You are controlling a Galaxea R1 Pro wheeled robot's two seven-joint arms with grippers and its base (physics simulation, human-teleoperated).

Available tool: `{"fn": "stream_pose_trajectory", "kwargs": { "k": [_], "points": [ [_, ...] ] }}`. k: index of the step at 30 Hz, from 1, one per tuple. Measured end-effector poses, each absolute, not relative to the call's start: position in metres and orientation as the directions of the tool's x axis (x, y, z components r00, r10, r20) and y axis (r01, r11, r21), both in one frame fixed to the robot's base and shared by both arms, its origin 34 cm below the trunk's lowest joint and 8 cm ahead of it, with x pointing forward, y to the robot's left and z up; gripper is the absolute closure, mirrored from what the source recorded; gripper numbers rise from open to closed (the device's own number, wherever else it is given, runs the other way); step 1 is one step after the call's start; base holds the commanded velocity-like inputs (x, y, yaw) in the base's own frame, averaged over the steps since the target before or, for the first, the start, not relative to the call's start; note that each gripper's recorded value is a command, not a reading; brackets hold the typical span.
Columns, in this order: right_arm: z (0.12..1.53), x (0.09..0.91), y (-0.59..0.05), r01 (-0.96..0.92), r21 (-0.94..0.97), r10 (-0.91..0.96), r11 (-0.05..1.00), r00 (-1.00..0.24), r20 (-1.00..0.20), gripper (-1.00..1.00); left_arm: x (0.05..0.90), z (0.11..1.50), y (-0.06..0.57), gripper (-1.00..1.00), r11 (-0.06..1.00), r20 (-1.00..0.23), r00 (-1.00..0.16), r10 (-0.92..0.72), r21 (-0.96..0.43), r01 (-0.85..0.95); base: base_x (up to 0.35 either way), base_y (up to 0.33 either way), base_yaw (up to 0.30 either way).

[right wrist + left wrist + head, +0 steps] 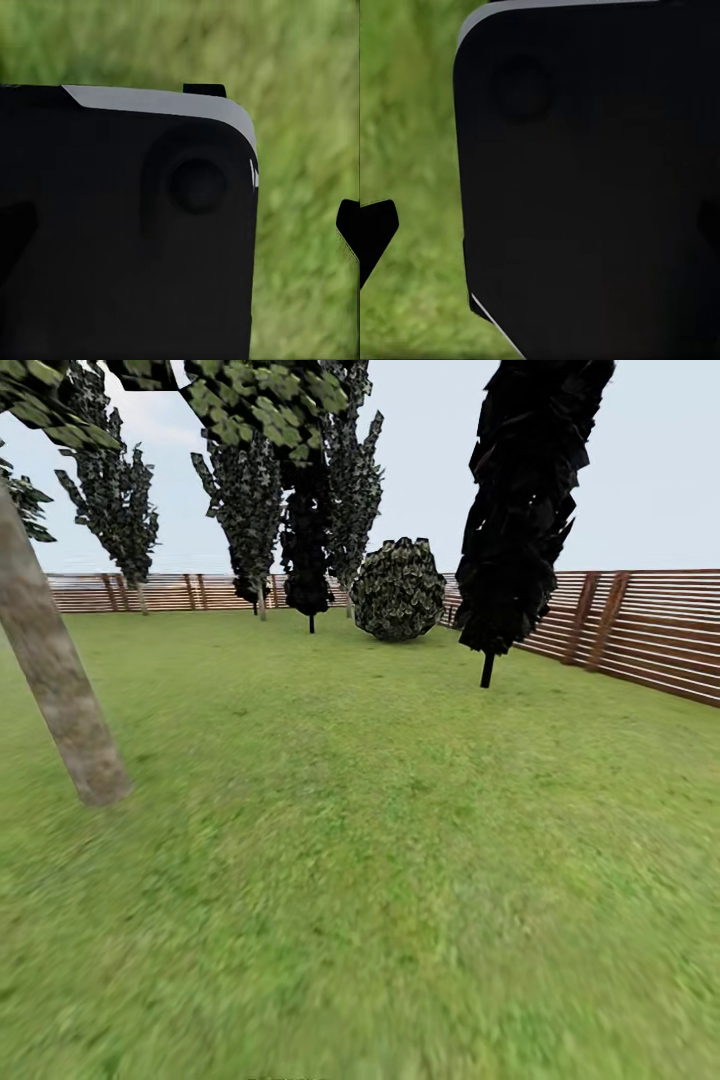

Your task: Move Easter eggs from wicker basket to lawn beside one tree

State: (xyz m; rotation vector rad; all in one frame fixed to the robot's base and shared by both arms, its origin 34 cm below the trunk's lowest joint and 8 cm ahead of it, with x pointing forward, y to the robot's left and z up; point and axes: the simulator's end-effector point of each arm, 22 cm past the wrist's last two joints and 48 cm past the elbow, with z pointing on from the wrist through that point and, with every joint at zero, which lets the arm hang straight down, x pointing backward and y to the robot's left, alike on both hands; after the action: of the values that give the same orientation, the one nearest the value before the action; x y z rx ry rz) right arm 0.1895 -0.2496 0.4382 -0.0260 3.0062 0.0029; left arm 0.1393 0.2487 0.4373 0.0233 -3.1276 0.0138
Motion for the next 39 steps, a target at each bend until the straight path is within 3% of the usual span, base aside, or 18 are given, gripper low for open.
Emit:
{"fn": "stream_pose_trajectory", "kwargs": {
  "k": [39],
  "points": [
    [0.4382,0.1899,-0.2495,-0.018,0.001,-0.018,1.000,-0.991,-0.136,-1.00,0.1392,0.4373,0.2488,-1.00,1.000,0.014,-1.000,-0.015,-0.009,-0.015,0.000,0.000,0.291]
  ]
}}
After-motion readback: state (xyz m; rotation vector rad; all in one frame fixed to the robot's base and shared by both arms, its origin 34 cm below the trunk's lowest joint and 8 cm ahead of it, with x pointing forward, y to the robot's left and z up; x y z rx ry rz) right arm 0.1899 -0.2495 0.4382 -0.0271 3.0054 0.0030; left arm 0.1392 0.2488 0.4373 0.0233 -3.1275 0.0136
